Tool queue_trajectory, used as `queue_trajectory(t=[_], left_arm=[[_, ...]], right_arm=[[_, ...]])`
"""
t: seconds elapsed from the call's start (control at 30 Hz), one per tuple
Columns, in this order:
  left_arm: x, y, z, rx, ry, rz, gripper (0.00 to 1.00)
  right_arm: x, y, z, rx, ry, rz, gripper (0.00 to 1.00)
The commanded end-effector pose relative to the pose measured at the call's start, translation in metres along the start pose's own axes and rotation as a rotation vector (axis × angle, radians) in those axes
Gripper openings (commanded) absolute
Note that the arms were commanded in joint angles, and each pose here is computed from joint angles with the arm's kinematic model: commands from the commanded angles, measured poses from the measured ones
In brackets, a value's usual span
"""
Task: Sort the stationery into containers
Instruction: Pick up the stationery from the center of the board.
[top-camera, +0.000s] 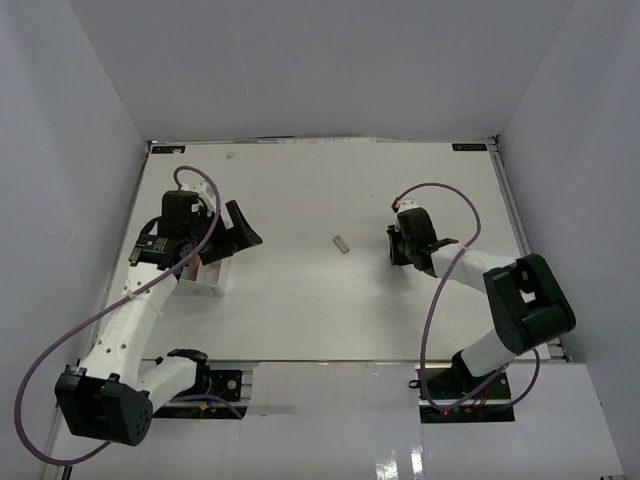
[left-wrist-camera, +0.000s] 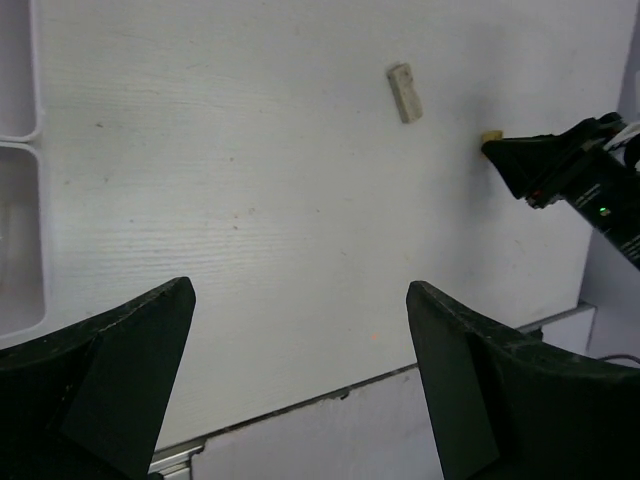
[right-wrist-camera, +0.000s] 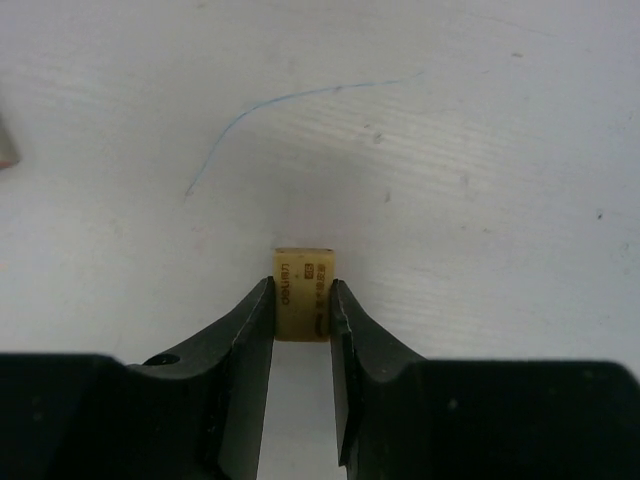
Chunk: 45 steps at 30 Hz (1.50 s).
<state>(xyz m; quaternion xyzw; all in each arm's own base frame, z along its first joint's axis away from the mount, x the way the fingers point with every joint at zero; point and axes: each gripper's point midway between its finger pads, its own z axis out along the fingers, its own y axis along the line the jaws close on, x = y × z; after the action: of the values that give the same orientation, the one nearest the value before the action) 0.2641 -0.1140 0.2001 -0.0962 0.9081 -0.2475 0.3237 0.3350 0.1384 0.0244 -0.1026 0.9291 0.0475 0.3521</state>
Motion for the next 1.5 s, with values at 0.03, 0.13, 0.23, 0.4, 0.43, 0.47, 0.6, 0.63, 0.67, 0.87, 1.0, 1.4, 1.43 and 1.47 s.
queue_trajectory(t=[0.03,0.13,0.23,0.4,0.43,0.47,0.6,0.63,0.67,0.87,1.0,1.4,1.43,1.47], left_arm=[[-0.012,-0.056,-0.011,0.234,0.02,-0.035,0.98],[-0.007,-0.083,-0.01,0.3,0.054,-0.029,0.98],[0.004,-0.114,-0.005,0.351,0.105,0.003,0.98],[0.019,-0.153,0.003,0.409,0.158,0.047,0.95],[0.019,-0.157,0.006,0.411,0.162,0.041,0.94],[0.02,-0.161,0.006,0.417,0.164,0.041,0.92],[0.028,-0.179,0.009,0.448,0.192,0.055,0.84],[0.03,-0.182,0.011,0.45,0.199,0.054,0.84],[0.031,-0.184,0.014,0.45,0.202,0.05,0.81],[0.046,-0.19,0.028,0.441,0.24,0.059,0.76],[0.051,-0.191,0.035,0.438,0.257,0.063,0.7],[0.056,-0.193,0.045,0.438,0.263,0.061,0.54],[0.056,-0.192,0.046,0.436,0.259,0.059,0.53],[0.057,-0.191,0.048,0.436,0.262,0.056,0.53]], right_arm=[[-0.032,0.054,-0.043,-0.254,-0.201,-0.125,0.16],[-0.051,0.1,-0.083,-0.437,-0.36,-0.265,0.16],[-0.065,0.135,-0.119,-0.54,-0.512,-0.425,0.16],[-0.081,0.17,-0.162,-0.686,-0.648,-0.53,0.16],[-0.086,0.174,-0.17,-0.702,-0.672,-0.54,0.16],[-0.088,0.177,-0.176,-0.717,-0.689,-0.549,0.16],[-0.094,0.188,-0.194,-0.767,-0.735,-0.582,0.16],[-0.095,0.189,-0.195,-0.768,-0.74,-0.588,0.16],[-0.097,0.189,-0.198,-0.769,-0.747,-0.589,0.16],[-0.095,0.192,-0.202,-0.79,-0.755,-0.587,0.16],[-0.094,0.192,-0.205,-0.796,-0.768,-0.572,0.16],[-0.097,0.194,-0.211,-0.814,-0.782,-0.556,0.16],[-0.097,0.194,-0.211,-0.816,-0.783,-0.555,0.16],[-0.097,0.194,-0.21,-0.814,-0.78,-0.552,0.16]])
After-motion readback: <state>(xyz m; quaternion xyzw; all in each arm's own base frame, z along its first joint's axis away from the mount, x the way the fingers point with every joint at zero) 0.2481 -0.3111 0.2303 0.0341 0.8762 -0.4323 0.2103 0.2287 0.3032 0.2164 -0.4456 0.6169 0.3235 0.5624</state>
